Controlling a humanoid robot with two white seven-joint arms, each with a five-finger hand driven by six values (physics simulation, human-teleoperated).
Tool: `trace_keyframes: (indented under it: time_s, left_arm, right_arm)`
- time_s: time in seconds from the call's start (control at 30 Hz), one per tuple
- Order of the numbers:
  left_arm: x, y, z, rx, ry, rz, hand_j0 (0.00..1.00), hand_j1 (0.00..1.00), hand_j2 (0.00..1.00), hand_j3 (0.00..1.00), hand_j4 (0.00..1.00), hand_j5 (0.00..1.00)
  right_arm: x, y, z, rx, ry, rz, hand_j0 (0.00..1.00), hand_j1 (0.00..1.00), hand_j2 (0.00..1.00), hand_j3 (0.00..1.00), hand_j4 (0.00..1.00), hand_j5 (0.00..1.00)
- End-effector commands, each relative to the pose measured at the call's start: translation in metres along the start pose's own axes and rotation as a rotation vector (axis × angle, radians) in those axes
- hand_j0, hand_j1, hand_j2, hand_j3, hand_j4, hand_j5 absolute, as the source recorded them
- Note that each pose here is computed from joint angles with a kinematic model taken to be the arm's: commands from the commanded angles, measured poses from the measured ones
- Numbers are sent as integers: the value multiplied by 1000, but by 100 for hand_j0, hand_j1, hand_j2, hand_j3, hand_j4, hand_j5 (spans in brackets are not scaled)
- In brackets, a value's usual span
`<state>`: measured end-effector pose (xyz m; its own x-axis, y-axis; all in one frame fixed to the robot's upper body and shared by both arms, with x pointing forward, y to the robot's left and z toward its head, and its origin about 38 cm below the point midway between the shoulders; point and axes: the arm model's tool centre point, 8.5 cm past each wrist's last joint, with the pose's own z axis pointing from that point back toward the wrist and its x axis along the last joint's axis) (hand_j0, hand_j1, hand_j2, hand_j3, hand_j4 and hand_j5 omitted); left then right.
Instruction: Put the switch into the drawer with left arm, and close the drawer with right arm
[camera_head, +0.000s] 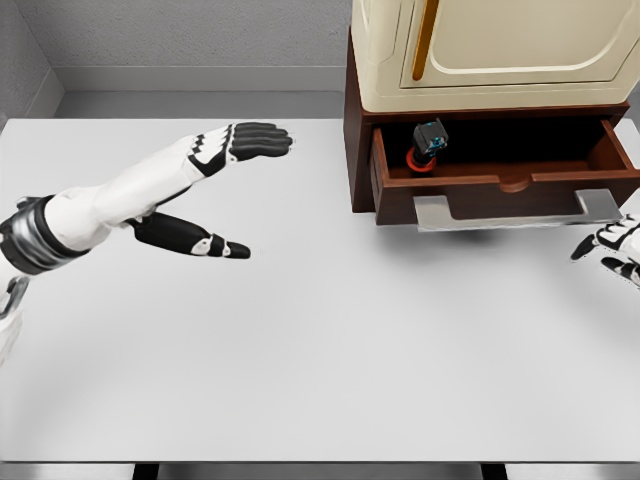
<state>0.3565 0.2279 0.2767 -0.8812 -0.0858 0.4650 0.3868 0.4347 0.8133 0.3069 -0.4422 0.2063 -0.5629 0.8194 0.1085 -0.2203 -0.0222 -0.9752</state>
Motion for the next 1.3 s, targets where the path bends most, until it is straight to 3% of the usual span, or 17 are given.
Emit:
trace_keyframes:
  time_s: [0.0, 0.1, 0.17, 0.27, 0.3, 0.43, 0.47, 0.57, 0.63, 0.7, 0.9, 1.27]
  left_arm:
    - [2, 7, 6, 7, 1, 8, 100, 100, 100, 100, 100, 100]
    - [0, 15, 21, 12, 21, 48, 100, 100, 100, 100, 100, 100]
    - [3, 30, 57, -10, 92, 117, 100, 100, 100, 100, 100, 100]
    - [-13, 21, 81, -4, 181, 155, 100, 100, 100, 100, 100, 100]
    - [-18, 27, 91, 23, 211, 148, 100, 100, 100, 100, 100, 100]
    - [-44, -19, 145, 47, 384, 280, 100, 100, 100, 100, 100, 100]
    - [-49, -21, 151, 65, 405, 293, 100, 100, 100, 100, 100, 100]
    - [-55, -36, 152, 117, 400, 333, 100, 100, 100, 100, 100, 100]
    - [-59, -31, 165, 226, 419, 319, 100, 100, 100, 100, 100, 100]
    - [-60, -30, 166, 273, 413, 310, 100, 100, 100, 100, 100, 100]
    - [-65, -38, 169, 294, 424, 329, 100, 100, 100, 100, 100, 100]
    - [-65, -40, 167, 299, 418, 334, 100, 100, 100, 100, 100, 100]
  right_arm:
    - [-3, -2, 2, -14, 11, -16, 54, 54, 54, 54, 54, 54]
    - [-4, -3, 2, -15, 13, -14, 55, 55, 55, 55, 55, 55]
    - [-2, 1, 3, -8, 9, -22, 55, 55, 55, 55, 55, 55]
    - [-2, 0, 4, -5, 11, -21, 57, 57, 57, 57, 57, 57]
    - [-2, 1, 4, -7, 11, -22, 57, 57, 57, 57, 57, 57]
    - [-3, -4, 1, -23, 9, -15, 56, 56, 56, 56, 56, 56]
    - [-3, -5, 1, -24, 10, -15, 56, 56, 56, 56, 56, 56]
    - [-4, -5, 1, -24, 12, -13, 56, 56, 56, 56, 56, 56]
    - [-5, -4, 2, -24, 14, -15, 56, 56, 56, 56, 56, 56]
    - [-5, -7, 0, -33, 13, -11, 56, 56, 56, 56, 56, 56]
    - [-8, -2, 4, -10, 26, -16, 58, 58, 58, 58, 58, 58]
    - [-12, -11, 2, -46, 29, -24, 57, 57, 57, 57, 57, 57]
